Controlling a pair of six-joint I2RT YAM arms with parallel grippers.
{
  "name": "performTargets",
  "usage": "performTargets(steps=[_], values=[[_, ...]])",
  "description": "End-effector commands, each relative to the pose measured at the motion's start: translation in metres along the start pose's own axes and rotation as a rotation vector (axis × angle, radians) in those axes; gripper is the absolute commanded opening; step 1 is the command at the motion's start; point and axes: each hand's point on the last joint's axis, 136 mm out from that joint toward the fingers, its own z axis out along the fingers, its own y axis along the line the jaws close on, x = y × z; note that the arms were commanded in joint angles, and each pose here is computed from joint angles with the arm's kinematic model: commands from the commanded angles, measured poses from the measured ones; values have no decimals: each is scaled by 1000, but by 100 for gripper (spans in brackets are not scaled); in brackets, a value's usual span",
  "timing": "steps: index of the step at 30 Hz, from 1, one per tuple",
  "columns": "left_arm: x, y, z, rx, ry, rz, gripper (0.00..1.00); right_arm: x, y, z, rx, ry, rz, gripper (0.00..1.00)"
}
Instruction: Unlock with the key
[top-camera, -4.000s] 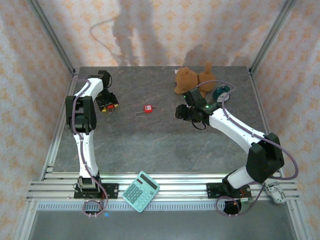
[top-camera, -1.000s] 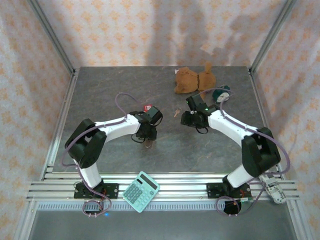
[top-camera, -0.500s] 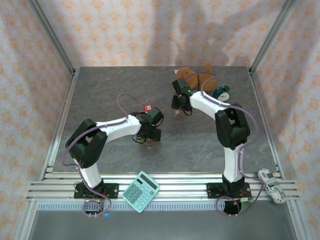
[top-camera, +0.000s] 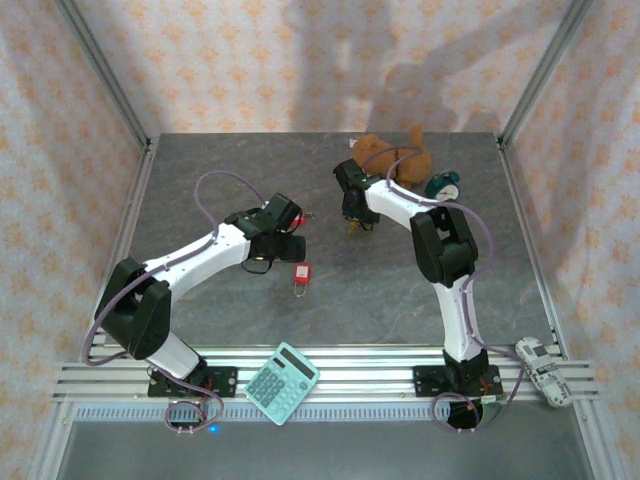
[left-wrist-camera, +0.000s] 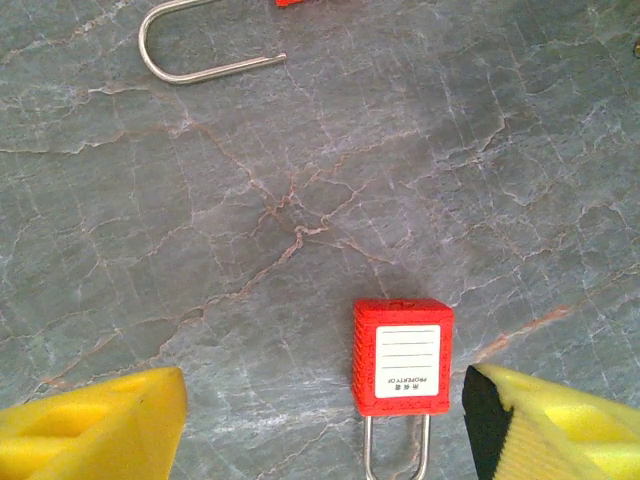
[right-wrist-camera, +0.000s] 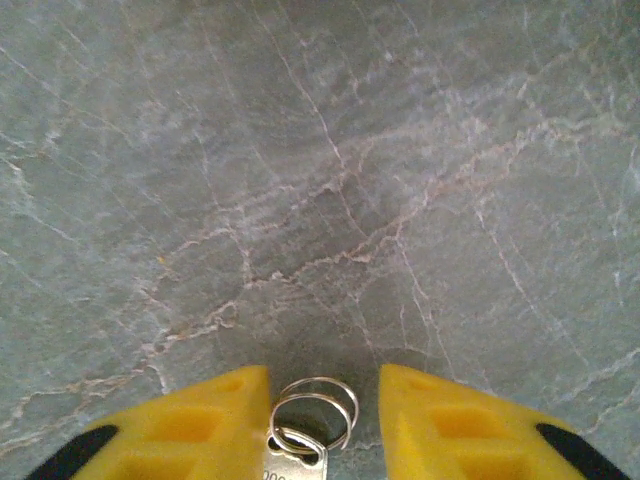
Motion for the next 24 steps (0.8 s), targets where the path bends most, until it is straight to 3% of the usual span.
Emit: performTargets(steps=[1, 8, 17, 24], values=[[8, 12, -7, -39, 13, 28, 75, 5, -12, -1, 69, -6, 3, 29], [12, 12, -17, -7, 0, -3, 75, 27, -32, -10, 93, -3, -11, 24], [27, 7, -26, 74, -23, -78, 73, 92, -62, -30, 36, 61, 33, 23], [38, 1, -28, 97, -41, -93, 73, 139, -57, -66, -137, 152, 189, 39]])
